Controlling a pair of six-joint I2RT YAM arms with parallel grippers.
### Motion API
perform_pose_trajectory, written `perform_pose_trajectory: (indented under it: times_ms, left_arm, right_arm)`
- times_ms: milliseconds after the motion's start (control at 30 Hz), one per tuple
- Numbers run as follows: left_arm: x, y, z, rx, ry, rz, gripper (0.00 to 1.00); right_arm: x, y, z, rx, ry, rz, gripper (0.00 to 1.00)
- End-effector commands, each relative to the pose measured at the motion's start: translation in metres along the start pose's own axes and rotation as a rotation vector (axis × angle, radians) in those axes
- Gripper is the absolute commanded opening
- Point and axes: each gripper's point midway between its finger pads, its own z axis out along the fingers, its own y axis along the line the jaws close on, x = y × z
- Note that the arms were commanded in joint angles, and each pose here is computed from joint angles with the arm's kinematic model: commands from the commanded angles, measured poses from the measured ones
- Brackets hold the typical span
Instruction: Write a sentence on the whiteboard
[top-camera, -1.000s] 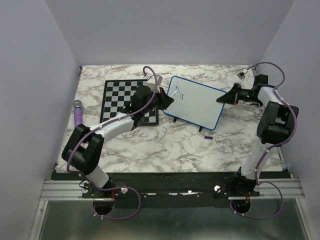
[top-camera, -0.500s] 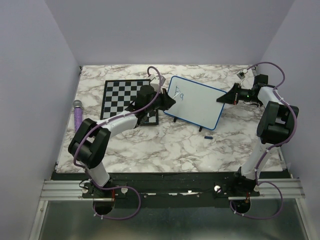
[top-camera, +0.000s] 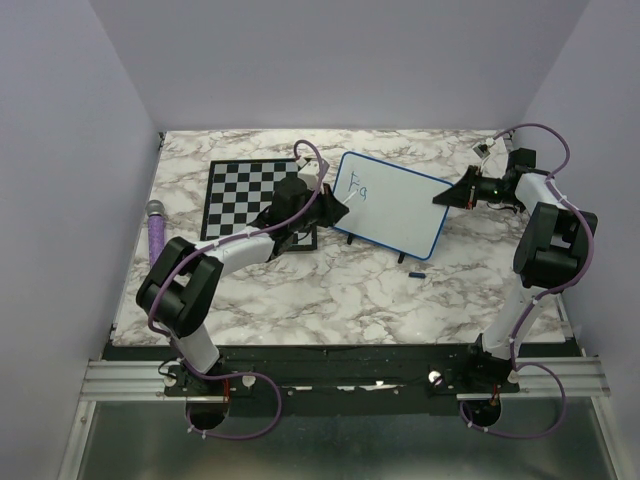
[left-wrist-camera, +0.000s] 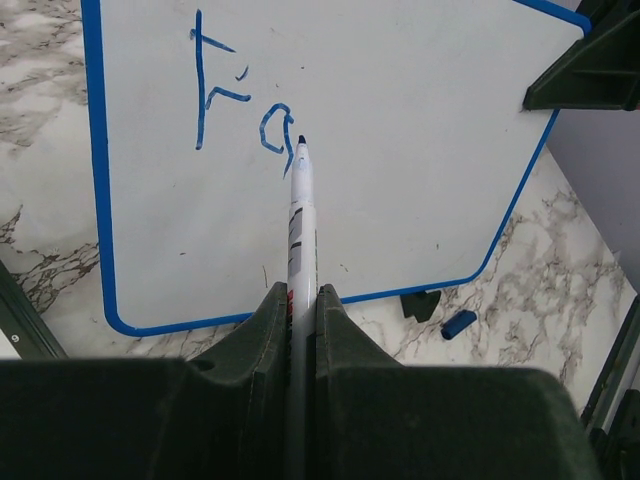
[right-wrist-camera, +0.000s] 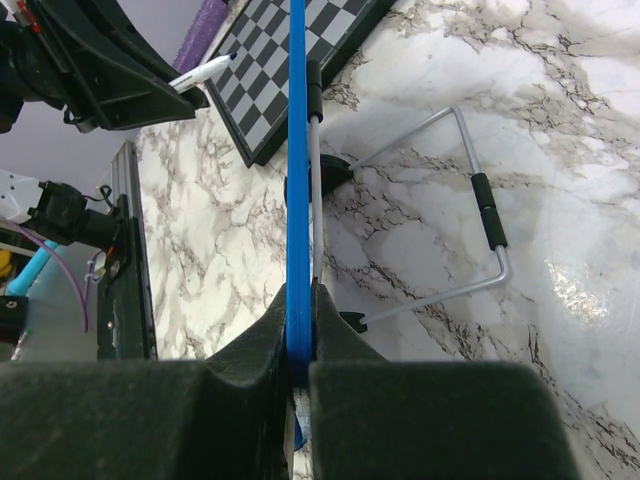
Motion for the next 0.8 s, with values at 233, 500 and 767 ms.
perform_pose_trajectory:
  times_ms: [233,500,767]
  left_arm:
    - [-0.01,-0.008,0.001,0.012,-0.048,0.032,0.0]
    - [-0.006,-0.008,0.013,-0.008,-0.046,0.02,0.0]
    - [-0.014,-0.004,0.035,-0.04,-0.042,0.016,0.0]
  right_arm:
    - [-0.006,-0.011,0.0,0.045,0.022,-0.1,0.01]
    - [-0.005,-0.012,0.0,0.044,0.024,-0.1,0.01]
    - [-0.006,-0.011,0.0,0.047,0.026,-0.105,0.01]
